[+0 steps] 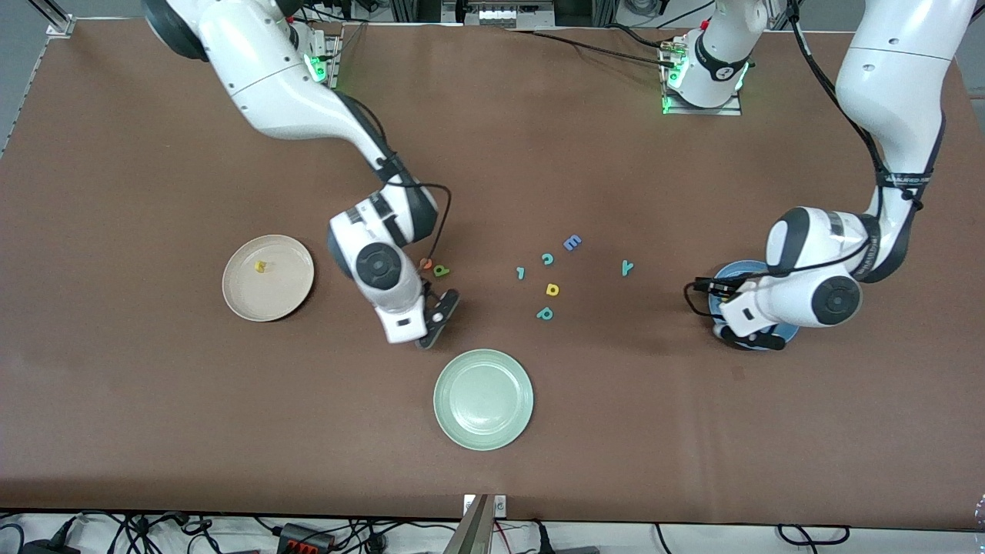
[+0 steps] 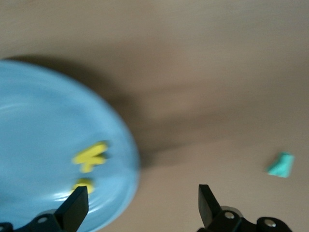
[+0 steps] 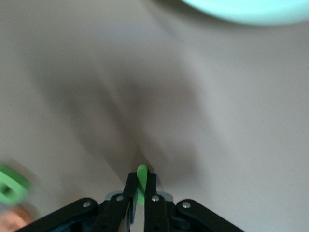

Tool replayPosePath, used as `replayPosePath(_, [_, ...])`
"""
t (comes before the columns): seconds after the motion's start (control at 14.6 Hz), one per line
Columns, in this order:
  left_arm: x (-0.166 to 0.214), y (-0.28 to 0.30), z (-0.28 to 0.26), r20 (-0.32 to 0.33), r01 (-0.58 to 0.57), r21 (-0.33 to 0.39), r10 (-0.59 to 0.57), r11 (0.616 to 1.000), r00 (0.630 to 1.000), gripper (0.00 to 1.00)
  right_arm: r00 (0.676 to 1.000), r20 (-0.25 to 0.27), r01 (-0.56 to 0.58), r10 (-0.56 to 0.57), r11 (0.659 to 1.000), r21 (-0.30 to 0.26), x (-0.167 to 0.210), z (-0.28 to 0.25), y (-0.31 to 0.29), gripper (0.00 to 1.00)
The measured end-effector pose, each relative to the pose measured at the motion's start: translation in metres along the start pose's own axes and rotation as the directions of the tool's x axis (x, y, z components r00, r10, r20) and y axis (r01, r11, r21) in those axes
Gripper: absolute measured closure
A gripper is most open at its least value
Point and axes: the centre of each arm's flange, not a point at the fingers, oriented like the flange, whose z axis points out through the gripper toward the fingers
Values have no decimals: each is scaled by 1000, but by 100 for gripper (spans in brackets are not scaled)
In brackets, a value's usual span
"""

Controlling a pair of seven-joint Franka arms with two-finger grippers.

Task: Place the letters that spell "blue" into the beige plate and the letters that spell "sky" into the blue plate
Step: 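Drop the 2 in the blue plate while the right gripper carries the l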

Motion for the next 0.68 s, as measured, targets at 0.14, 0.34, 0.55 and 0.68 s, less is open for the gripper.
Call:
replayPosePath(0.14, [1,34,-5,-11,-53,-6,53,999,999,0,995,68,-70,67,997,35,-35,-22,37,90])
replayPosePath(0.34, [-11,73,7,-59,-87,-4,87,996,995,0,978,130,-169,161,984,55,-82,-69,72,90])
replayPosePath(0.55, [-28,104,41,-118,-104,-5,102,995,988,0,946,162,-292,280,955,57,-138,-78,87,90])
replayPosePath(0.68, [-36,125,58,-118,-122,0,121,993,986,0,925,185,-349,332,935,68,-178,-65,99,90])
